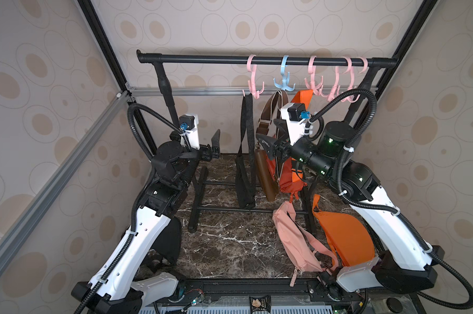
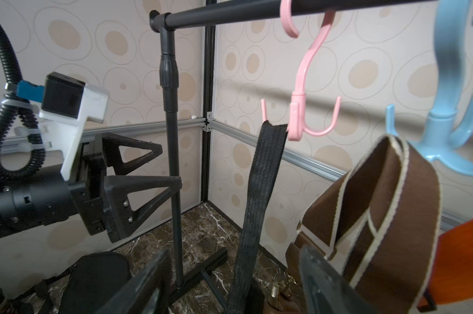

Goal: Hang the bag on a hook
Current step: Hang the bag on the hook, then pick up the bag from the corner of the board.

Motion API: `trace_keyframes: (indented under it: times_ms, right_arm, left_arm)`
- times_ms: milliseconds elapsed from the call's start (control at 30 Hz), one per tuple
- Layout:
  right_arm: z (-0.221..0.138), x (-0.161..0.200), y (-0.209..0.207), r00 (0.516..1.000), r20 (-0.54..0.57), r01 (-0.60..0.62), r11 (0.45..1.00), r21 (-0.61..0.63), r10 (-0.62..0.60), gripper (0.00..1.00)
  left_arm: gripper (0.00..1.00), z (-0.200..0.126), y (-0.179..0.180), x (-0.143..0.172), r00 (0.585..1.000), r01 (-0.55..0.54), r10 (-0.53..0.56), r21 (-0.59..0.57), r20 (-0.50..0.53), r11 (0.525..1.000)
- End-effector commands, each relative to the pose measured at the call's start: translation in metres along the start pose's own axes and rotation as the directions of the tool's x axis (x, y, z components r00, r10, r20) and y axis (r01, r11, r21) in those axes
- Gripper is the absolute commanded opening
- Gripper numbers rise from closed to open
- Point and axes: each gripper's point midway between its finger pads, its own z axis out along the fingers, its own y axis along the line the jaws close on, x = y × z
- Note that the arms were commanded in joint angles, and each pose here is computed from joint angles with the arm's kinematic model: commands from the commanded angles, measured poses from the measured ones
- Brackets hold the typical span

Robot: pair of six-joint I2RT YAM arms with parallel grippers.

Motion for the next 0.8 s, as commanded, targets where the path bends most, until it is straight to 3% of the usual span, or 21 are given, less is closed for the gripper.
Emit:
trace_keyframes:
  times_ms: [0, 167, 333, 533, 633, 767]
  right_arm:
    - [-0.003, 0.007, 0.024, 0.997, 0.017, -0.069, 0.997, -0.042, 0.07, 0.79]
    - [0.001, 0.051, 0.086, 0.997, -0.075, -0.022, 0.989, -0.146, 0.011, 0.8]
    - [0.001, 0.087, 0.118, 0.989, -0.141, -0.072, 0.97, -0.234, 0.04, 0.81]
    - [0.008, 0.197, 0.202, 0.914, -0.406, -0.196, 0.861, -0.469, -0.013, 0.8]
    - [0.011, 0.223, 0.203, 0.902, -0.432, -0.192, 0.877, -0.44, -0.019, 0.8]
    - [0.015, 0.221, 0.19, 0.908, -0.417, -0.136, 0.911, -0.39, -0.043, 0.81]
  left_arm:
    - [1.0, -0.025, 0.013, -0.019, 0.995, 0.068, -0.063, -0.054, 0.082, 0.996]
    - [1.0, -0.038, 0.015, 0.019, 1.0, 0.03, -0.03, -0.072, 0.011, 0.997]
    - [1.0, -0.05, 0.036, 0.069, 0.993, 0.05, -0.069, -0.2, -0.092, 0.979]
    - [1.0, -0.073, 0.065, 0.113, 0.98, 0.076, -0.136, -0.36, -0.146, 0.93]
    - [1.0, -0.088, 0.074, 0.114, 0.976, 0.091, -0.16, -0.397, -0.146, 0.913]
    - [1.0, -0.11, 0.091, 0.154, 0.945, 0.156, -0.28, -0.513, -0.172, 0.844]
